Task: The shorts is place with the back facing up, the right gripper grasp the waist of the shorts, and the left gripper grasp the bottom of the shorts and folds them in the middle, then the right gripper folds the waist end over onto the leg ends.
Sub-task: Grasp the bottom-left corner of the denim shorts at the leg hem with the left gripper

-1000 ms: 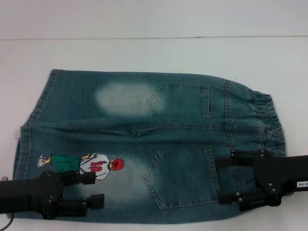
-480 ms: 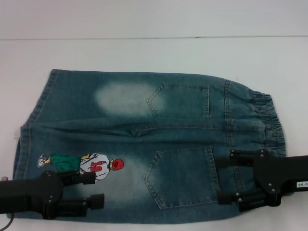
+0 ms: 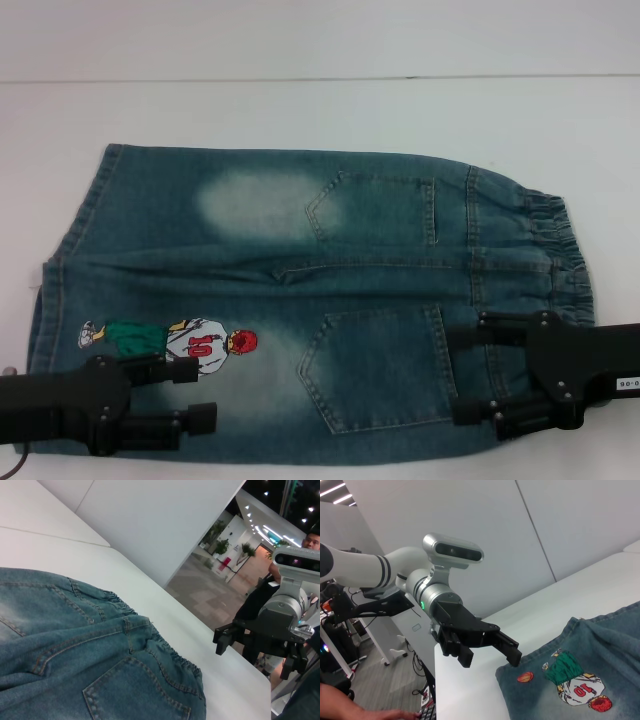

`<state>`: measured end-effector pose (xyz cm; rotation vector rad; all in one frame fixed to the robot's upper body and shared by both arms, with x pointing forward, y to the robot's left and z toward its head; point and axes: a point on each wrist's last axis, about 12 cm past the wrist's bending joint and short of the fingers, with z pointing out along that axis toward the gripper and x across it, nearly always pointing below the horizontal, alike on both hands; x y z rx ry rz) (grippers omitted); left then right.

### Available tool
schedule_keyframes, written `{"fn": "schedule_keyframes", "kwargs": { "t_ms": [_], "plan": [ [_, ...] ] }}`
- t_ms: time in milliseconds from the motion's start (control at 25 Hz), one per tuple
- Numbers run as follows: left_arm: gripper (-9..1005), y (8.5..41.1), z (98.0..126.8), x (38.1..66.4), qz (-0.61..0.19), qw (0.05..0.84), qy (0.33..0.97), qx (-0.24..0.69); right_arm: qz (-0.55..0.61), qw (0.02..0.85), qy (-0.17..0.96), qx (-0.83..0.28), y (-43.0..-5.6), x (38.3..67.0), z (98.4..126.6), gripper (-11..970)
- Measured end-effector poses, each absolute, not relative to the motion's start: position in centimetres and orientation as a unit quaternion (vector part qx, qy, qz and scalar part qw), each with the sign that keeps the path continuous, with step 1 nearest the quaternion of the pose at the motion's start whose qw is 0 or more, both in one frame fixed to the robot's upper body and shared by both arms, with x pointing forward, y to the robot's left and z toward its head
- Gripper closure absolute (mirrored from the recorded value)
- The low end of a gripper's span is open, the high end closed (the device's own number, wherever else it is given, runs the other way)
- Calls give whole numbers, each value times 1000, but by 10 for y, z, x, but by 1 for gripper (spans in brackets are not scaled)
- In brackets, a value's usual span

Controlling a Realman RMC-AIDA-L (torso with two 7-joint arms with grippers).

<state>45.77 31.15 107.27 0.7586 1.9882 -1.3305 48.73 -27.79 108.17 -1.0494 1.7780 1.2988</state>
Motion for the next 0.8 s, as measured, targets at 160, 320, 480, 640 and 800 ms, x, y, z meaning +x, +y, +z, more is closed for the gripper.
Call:
{"fn": "schedule_keyframes", "kwargs": {
  "t_ms": [160, 320, 480, 640, 800],
  "plan": [
    [124, 312, 1073, 458, -504, 311, 753, 287, 500, 345, 684, -404, -278, 487, 1082, 13],
    [124, 312, 1073, 457, -504, 311, 753, 287, 500, 345, 684, -404, -278, 487, 1082, 13],
    [124, 312, 1073, 457, -504, 311, 753, 287, 500, 345, 684, -404, -278, 487, 1082, 13],
    [124, 312, 1072, 457, -504, 310, 753, 287, 500, 345, 684, -404, -278, 487, 1082, 13],
    [123, 312, 1072, 457, -504, 310, 754, 287, 500, 345, 684, -404, -278, 487, 1082, 14]
  ]
}}
